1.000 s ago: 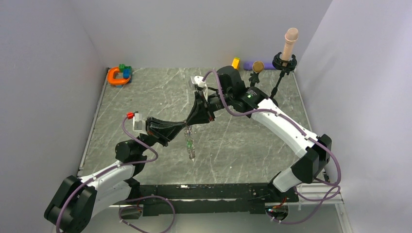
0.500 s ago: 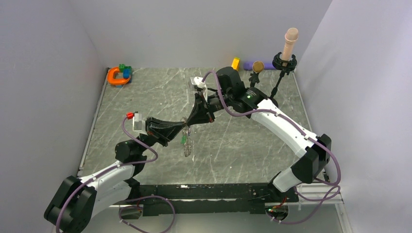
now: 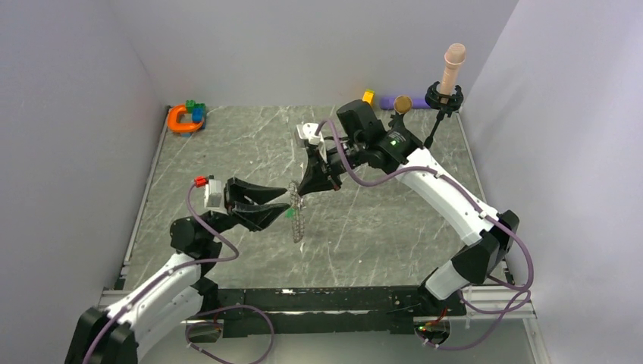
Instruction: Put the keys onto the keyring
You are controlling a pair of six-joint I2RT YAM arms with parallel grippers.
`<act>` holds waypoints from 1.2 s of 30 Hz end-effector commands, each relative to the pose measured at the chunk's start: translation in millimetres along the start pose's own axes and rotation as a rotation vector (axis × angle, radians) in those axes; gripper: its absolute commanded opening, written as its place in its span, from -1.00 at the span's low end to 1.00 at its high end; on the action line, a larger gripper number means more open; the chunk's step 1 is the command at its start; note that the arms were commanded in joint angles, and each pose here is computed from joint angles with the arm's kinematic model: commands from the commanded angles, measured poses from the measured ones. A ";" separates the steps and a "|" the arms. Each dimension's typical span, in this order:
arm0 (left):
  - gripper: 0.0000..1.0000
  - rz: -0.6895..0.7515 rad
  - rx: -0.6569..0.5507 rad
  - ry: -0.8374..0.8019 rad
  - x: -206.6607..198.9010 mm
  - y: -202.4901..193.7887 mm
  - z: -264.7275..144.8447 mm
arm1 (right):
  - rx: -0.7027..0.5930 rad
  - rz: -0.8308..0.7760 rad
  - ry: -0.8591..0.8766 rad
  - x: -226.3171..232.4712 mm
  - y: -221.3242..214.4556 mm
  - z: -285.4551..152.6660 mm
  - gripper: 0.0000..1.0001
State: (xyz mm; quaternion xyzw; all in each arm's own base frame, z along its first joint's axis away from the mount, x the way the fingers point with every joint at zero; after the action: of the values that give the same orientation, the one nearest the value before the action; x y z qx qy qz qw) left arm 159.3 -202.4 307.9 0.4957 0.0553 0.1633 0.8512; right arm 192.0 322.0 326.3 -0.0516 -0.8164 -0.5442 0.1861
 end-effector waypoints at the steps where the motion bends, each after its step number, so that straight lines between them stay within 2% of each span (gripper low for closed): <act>1: -0.01 0.138 0.233 -0.053 0.2 -8.3 -5.9 | 0.106 -0.140 -0.034 1.1 1.3 -12.3 -1.00; 6: -0.06 0.220 0.450 -0.071 9.0 -14.6 -11.2 | 0.269 -0.205 -0.038 -0.9 -12.3 -7.1 -1.00; 10: -0.09 0.245 0.502 -0.103 12.4 -17.4 -8.0 | 0.333 -0.274 -0.057 1.4 -15.0 2.1 -1.00; 14: -0.10 0.259 0.541 -0.116 13.3 -23.1 -7.8 | 0.335 -0.285 -0.070 -0.7 -7.4 2.4 -1.00; 24: -0.11 0.228 0.515 -0.151 3.3 -28.1 -3.9 | 0.335 -0.272 -0.060 -0.8 -7.7 8.4 -1.00; 36: -0.25 0.218 0.480 -0.166 -0.3 -30.0 8.3 | 0.339 -0.250 -0.031 2.6 -13.5 13.9 -1.00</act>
State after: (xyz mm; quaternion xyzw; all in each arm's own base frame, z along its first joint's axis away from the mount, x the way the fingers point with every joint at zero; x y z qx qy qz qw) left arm 168.0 -217.5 274.8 0.7131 -0.0180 0.1891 0.6749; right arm 186.2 324.6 301.3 0.0586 -0.9076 -0.4010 0.1094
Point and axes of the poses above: each gripper's point midway between its finger pads, its own z axis out along the fingers, its own x axis along the line the jaws close on, y = z × x, the point moved 3 cm from there along -z, back along the fingers, and after that the axes turned 15 degrees about z, right-handed, at the moved point
